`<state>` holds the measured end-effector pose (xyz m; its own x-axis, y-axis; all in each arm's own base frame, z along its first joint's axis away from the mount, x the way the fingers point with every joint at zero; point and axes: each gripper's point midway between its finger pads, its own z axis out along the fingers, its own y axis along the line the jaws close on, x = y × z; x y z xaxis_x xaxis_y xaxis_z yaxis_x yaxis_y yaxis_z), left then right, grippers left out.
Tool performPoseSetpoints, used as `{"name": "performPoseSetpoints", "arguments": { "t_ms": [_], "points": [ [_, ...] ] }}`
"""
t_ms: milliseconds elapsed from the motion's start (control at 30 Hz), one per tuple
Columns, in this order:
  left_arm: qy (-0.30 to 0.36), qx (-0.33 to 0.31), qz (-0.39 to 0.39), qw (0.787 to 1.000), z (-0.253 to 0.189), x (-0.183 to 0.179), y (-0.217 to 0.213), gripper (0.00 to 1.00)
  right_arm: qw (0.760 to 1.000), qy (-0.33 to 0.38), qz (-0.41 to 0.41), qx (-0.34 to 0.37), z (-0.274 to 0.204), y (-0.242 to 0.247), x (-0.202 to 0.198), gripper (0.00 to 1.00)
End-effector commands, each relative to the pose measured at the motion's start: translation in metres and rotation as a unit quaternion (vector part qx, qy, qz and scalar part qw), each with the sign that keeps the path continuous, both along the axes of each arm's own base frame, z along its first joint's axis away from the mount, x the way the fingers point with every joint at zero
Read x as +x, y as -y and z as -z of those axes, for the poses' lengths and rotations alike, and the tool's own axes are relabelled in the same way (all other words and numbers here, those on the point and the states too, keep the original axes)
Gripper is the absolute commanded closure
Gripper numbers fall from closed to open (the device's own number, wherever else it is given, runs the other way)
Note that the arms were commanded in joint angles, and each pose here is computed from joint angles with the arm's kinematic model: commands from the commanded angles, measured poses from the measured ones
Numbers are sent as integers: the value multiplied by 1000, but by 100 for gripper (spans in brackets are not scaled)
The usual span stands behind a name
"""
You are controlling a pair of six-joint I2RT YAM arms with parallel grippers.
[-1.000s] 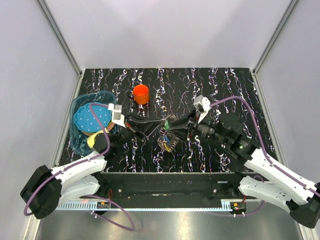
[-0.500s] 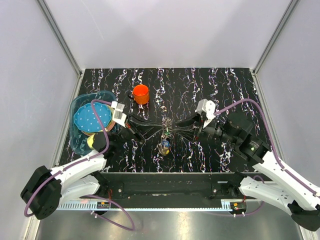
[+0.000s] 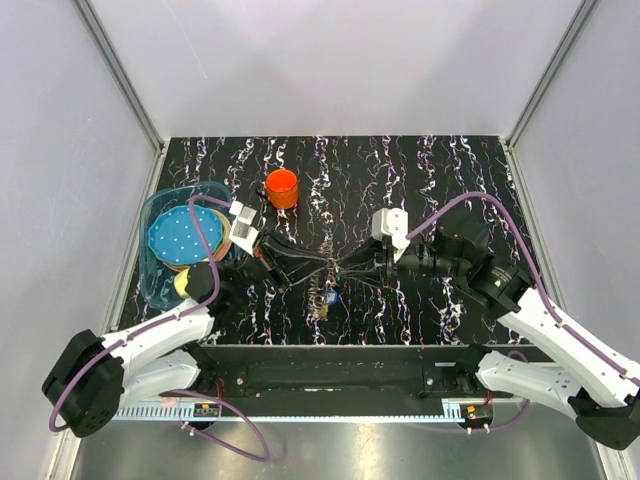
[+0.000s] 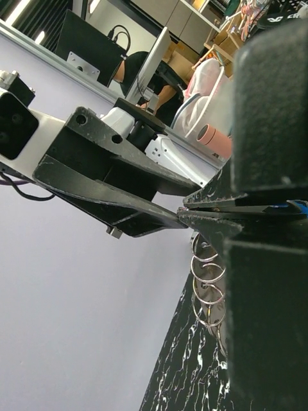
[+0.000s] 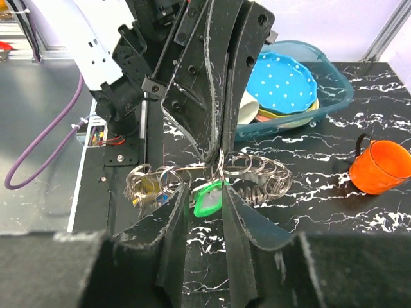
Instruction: Remove the keys from the keyring
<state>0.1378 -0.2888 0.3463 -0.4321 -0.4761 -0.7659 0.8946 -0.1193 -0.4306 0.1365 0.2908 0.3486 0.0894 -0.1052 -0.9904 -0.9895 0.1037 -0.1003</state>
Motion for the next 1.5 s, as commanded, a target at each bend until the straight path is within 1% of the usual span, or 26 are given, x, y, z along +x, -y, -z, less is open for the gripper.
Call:
{"name": "performPoseSetpoints", "arguments": {
  "t_ms": [0,300,467,500,600,900,1033,1267,1467],
  "points": [
    [187,-150,12,971,-82,-49,-39,100,1000,26,-13,4,-12,0,-4,68],
    [192,-145,20,970,-82,-51,-37,100,999,47,18,2,-15,6,5,68],
    [190,-143,21,971,-80,-49,-35,100,999,46,16,-9,-10,5,7,70],
    [191,-143,21,971,-81,-49,-35,100,999,45,13,-10,-9,4,6,73],
    [189,-142,21,972,-79,-49,-35,100,999,44,9,-11,-7,3,6,75],
    [185,-140,17,973,-77,-46,-34,100,999,42,-6,-4,-9,-3,4,75],
    [185,-139,18,973,-76,-46,-34,100,999,41,-8,-2,-11,-3,3,77],
    [182,-136,17,974,-74,-44,-33,100,999,41,-2,4,-13,-3,5,76],
    [183,-133,17,974,-72,-44,-33,100,999,38,-3,8,-15,-5,6,78]
  ]
}}
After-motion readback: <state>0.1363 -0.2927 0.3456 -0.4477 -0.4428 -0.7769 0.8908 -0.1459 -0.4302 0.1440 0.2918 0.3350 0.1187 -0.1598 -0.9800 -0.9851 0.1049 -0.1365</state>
